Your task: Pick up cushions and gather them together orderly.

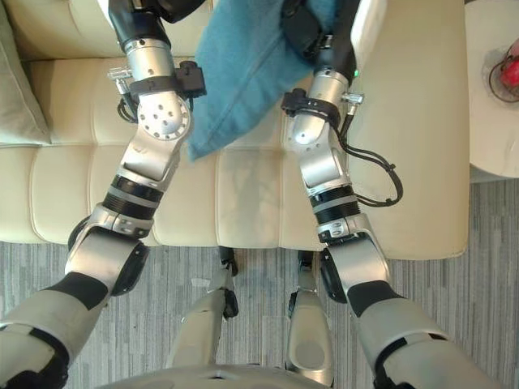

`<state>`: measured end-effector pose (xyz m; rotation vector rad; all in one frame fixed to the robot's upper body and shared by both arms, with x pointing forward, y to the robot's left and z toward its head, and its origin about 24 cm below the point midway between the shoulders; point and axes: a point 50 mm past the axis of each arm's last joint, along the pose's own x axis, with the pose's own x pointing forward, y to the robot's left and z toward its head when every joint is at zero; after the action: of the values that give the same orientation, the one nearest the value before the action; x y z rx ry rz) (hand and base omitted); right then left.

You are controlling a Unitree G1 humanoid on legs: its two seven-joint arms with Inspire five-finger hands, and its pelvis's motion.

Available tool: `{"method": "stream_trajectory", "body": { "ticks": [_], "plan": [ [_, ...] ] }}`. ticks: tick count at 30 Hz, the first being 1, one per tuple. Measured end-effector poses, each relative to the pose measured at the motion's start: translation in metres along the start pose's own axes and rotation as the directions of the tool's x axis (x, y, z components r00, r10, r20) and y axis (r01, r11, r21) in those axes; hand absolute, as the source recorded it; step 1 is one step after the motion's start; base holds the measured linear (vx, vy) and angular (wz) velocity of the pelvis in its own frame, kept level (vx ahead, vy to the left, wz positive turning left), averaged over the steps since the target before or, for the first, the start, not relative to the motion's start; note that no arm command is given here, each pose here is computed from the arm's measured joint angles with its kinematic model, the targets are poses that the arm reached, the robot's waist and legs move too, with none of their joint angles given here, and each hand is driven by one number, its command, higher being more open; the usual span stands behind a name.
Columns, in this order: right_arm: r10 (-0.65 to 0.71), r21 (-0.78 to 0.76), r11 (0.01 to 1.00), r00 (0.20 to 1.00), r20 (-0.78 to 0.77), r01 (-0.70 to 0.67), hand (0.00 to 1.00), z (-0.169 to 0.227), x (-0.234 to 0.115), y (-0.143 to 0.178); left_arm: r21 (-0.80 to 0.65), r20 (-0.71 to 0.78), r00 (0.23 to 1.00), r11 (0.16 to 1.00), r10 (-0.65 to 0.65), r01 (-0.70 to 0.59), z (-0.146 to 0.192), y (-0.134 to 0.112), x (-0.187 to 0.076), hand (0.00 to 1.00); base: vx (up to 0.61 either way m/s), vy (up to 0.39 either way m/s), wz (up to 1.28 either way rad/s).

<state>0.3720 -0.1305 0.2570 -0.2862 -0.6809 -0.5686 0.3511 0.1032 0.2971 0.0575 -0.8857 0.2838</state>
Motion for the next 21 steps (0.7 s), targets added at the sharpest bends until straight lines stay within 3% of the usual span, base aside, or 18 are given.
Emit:
{"method": "stream_trajectory", "body": {
  "ticks": [5,10,15,19,21],
  "plan": [
    [-0.003,-0.072,0.997,0.992,-0.122,-0.006,0.00,-0.048,-0.034,-0.024,0.013,-0.176,0.984,1.000,0.017,-0.015,-0.039,0.019,-0.030,1.00,0.08,0.064,-0.04],
    [-0.056,-0.115,0.993,0.938,-0.343,0.017,0.00,-0.099,-0.092,-0.062,0.020,-0.408,0.910,0.997,0.081,-0.080,-0.082,0.044,-0.079,1.00,0.07,0.066,-0.06],
    [-0.019,-0.025,1.000,0.886,-0.463,0.008,0.00,-0.100,-0.147,-0.075,-0.074,-0.615,0.788,0.991,0.041,-0.110,-0.100,0.041,-0.146,1.00,0.06,0.054,-0.09],
    [0.041,0.030,0.999,0.885,-0.464,-0.030,0.00,-0.088,-0.164,-0.076,-0.102,-0.720,0.693,0.993,-0.031,-0.061,-0.106,0.031,-0.190,1.00,0.07,0.047,-0.03],
    [0.054,0.036,0.998,0.881,-0.469,-0.042,0.00,-0.088,-0.168,-0.076,-0.095,-0.743,0.668,0.994,-0.035,-0.053,-0.108,0.031,-0.199,1.00,0.07,0.052,-0.06]
  ]
}}
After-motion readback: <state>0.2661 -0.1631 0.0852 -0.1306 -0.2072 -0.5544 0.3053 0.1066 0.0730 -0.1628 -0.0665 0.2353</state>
